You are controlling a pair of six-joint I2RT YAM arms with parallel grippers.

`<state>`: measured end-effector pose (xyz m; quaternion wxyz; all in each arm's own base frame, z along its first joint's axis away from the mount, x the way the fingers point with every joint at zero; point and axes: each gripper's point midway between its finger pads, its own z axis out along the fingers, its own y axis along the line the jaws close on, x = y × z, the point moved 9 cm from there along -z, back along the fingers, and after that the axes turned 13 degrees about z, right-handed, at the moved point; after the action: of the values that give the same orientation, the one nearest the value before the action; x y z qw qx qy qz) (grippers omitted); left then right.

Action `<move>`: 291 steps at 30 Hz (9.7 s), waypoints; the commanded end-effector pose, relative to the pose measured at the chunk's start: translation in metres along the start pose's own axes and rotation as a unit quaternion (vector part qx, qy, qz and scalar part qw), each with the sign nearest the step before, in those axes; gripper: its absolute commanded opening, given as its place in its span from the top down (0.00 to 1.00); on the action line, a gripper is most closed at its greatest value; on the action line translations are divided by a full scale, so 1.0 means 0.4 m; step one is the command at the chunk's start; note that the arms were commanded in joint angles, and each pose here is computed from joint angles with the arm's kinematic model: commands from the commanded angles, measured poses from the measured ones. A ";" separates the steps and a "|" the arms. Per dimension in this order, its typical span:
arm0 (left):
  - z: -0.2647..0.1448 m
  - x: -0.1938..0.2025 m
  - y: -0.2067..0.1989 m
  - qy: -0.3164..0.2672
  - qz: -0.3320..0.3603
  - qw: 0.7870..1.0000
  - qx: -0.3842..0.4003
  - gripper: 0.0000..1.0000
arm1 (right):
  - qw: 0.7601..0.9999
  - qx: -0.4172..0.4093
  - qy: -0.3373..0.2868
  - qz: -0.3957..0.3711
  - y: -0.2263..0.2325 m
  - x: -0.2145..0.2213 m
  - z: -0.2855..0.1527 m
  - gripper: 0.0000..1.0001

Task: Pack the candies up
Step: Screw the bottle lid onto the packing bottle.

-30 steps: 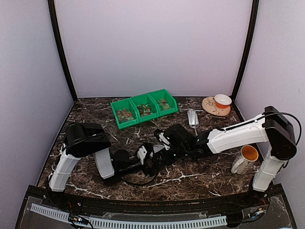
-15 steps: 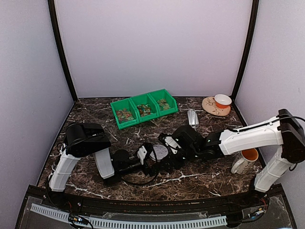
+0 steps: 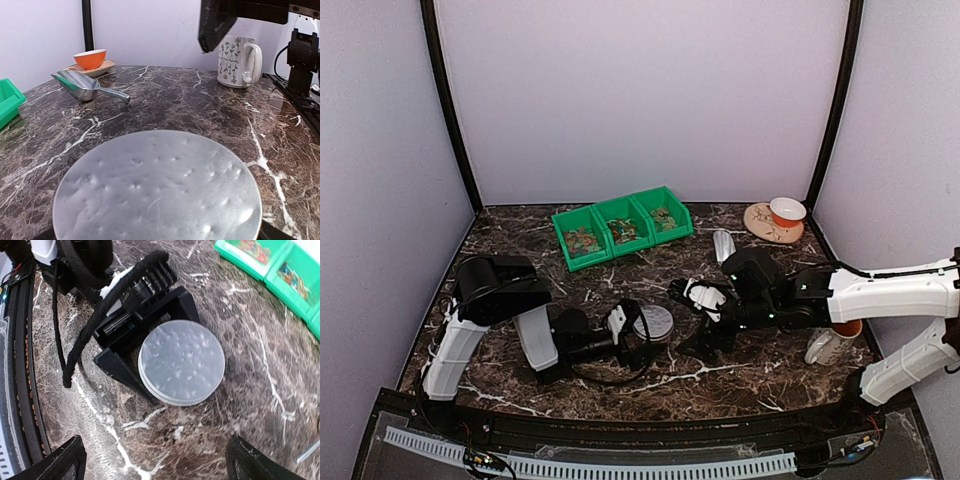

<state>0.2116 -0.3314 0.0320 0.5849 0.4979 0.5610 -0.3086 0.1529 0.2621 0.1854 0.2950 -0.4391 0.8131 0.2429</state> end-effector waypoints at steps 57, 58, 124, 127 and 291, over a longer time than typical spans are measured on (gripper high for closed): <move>-0.099 0.200 -0.127 0.123 0.024 0.980 0.154 0.03 | 0.983 -0.125 0.049 -0.126 -0.057 -0.075 0.208 0.07; -0.099 0.202 -0.125 0.126 0.023 0.981 0.148 0.03 | 0.984 -0.123 0.051 -0.121 -0.058 -0.072 0.209 0.09; -0.109 0.197 -0.056 0.160 0.028 0.987 -0.011 0.08 | 0.993 0.046 0.011 0.105 0.004 -0.018 0.177 0.03; -0.110 0.196 -0.058 0.157 0.027 0.987 -0.004 0.08 | 0.995 0.027 0.018 0.095 0.013 -0.011 0.159 0.03; -0.119 0.214 -0.033 0.160 0.001 0.987 -0.022 0.10 | 0.985 0.134 0.026 0.109 0.004 -0.054 0.140 0.02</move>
<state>0.2113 -0.3229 0.0283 0.5768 0.5040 0.5621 -0.3120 0.1809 0.3244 0.1512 0.2989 -0.2801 0.8989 0.1554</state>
